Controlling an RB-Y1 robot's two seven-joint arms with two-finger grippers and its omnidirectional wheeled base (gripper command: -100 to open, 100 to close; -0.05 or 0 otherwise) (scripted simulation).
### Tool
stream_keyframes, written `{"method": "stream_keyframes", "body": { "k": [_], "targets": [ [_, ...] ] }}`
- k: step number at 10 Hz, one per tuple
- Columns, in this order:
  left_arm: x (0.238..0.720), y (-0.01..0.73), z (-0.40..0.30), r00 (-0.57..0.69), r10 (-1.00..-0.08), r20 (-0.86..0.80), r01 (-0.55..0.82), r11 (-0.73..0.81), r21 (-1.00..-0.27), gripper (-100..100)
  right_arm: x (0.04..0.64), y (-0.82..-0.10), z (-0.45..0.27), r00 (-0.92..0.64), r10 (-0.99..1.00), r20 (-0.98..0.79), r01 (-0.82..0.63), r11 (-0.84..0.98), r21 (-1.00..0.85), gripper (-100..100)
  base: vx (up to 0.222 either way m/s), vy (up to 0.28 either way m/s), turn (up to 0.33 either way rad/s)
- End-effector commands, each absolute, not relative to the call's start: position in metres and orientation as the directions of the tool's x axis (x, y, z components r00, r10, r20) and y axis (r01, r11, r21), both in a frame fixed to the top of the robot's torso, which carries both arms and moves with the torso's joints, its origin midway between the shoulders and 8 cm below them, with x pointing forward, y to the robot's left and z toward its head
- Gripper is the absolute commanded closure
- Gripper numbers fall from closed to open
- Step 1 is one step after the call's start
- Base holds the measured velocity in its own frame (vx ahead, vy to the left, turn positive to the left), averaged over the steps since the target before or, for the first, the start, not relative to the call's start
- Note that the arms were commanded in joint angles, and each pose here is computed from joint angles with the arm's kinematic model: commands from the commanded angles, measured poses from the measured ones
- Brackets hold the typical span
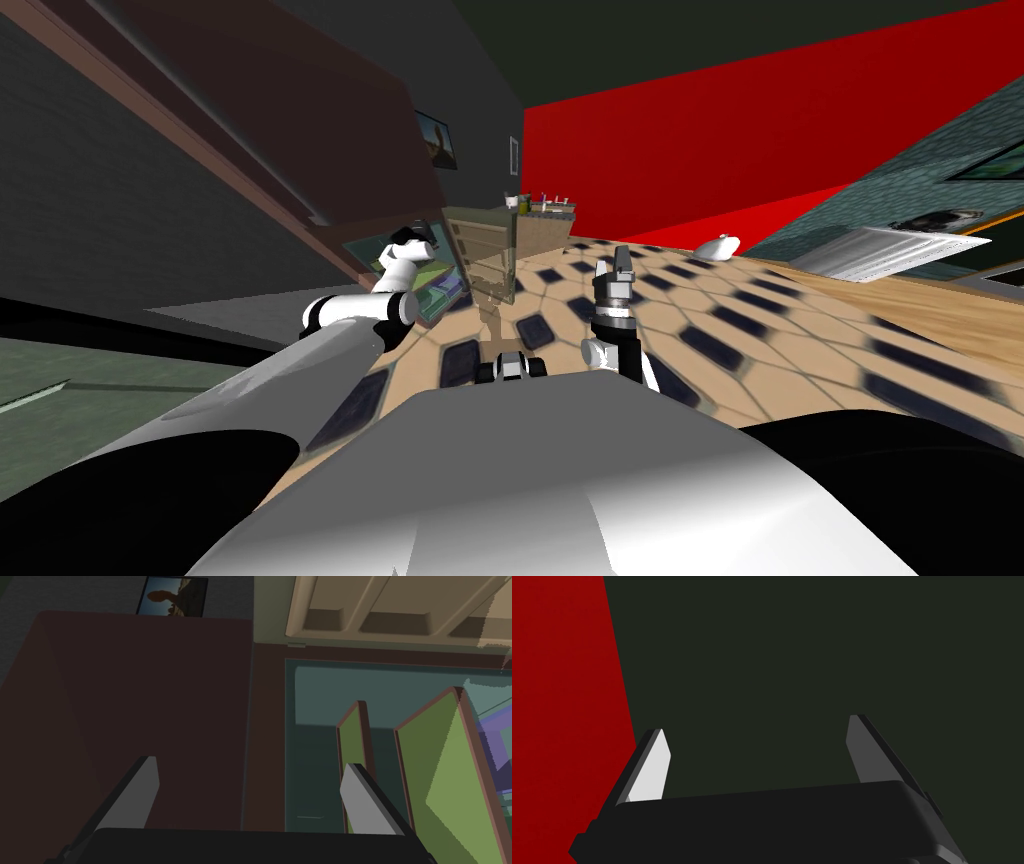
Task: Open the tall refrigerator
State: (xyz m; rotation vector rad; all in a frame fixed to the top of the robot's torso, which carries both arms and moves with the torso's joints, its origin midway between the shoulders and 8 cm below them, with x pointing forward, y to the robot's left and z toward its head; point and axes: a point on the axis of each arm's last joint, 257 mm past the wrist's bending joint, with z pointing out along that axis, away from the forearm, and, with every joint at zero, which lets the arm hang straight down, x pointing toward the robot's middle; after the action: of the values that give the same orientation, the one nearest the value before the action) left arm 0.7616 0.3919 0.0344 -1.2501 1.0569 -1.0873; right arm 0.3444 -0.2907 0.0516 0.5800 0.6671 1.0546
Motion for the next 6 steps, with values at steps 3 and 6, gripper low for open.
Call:
{"method": "stream_keyframes", "body": {
  "k": [3,6],
  "targets": [
    [0.762,0.402,0.080,0.186,-0.983,-0.011,0.034,0.017,-0.999,-100,0.344,-0.291,0.052,0.337,0.917,-0.215,-0.587,0.383,0.713,0,-0.012,-0.006,-0.019],
    [0.763,0.403,0.073,0.185,-0.983,-0.010,0.033,0.016,-0.999,0,0.344,-0.291,0.052,0.337,0.917,-0.215,-0.587,0.383,0.713,0,0.000,0.000,0.000]
  ]
}}
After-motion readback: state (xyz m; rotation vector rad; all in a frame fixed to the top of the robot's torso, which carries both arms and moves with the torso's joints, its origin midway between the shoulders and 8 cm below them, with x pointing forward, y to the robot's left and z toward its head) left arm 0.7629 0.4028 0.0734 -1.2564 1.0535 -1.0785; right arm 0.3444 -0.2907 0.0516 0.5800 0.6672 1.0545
